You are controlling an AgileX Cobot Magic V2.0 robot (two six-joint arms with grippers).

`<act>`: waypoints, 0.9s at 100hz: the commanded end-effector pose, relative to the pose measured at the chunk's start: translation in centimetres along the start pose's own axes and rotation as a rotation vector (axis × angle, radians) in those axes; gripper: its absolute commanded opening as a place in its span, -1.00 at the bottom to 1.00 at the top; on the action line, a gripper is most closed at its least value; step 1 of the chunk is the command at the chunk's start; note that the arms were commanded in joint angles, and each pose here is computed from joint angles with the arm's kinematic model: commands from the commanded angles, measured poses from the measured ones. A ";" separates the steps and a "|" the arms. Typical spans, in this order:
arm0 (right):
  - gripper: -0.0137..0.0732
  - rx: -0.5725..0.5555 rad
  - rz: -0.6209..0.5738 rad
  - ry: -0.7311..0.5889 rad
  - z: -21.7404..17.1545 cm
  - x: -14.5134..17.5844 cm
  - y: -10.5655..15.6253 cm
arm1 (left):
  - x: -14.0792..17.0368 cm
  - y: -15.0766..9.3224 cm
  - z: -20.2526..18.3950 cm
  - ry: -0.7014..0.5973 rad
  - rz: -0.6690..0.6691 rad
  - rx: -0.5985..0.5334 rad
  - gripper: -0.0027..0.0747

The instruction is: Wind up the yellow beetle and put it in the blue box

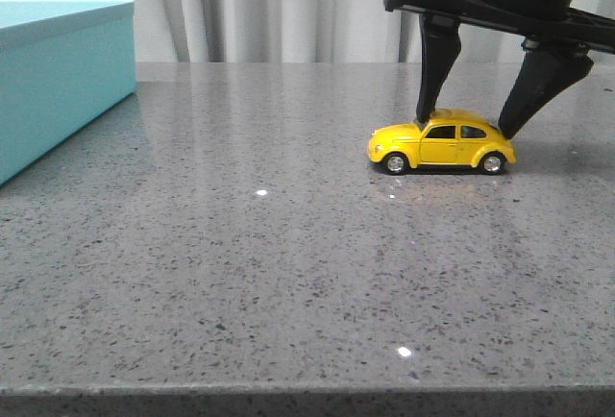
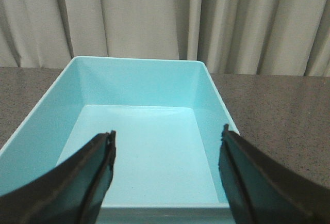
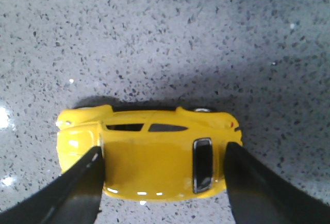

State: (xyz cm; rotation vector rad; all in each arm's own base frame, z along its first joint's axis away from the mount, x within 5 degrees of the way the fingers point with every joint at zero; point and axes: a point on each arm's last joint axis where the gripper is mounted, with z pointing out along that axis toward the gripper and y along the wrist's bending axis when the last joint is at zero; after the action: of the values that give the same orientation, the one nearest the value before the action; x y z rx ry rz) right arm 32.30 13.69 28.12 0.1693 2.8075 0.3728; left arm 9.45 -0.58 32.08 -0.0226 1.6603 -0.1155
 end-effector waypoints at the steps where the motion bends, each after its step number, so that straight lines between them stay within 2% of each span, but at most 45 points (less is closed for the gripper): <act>1: 0.44 -0.027 -0.011 -0.072 -1.7 -0.6 0.5 | -1.7 -0.1 0.0 -0.094 -0.005 0.005 0.17; 41: 0.44 0.054 -0.051 -0.058 -1.5 -0.6 -0.3 | -1.7 -0.1 0.0 -0.094 -0.005 0.005 0.17; 51: 0.44 0.077 -0.029 -0.038 -1.4 -0.5 -0.8 | -1.7 -0.1 0.0 -0.094 -0.005 0.005 0.17; 73: 0.44 0.141 -0.017 -0.043 -1.9 -1.0 -2.5 | -1.7 -0.1 0.0 -0.094 -0.005 0.005 0.17; 90: 0.44 0.253 -0.023 -0.043 -2.4 -1.5 -4.7 | -1.7 -0.1 0.0 -0.094 -0.005 0.005 0.17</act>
State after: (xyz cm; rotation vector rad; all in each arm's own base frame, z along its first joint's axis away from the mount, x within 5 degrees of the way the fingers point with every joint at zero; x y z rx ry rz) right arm 32.75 10.37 28.01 0.2096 2.8473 0.1466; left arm 9.45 -0.58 32.08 -0.0226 1.6603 -0.1155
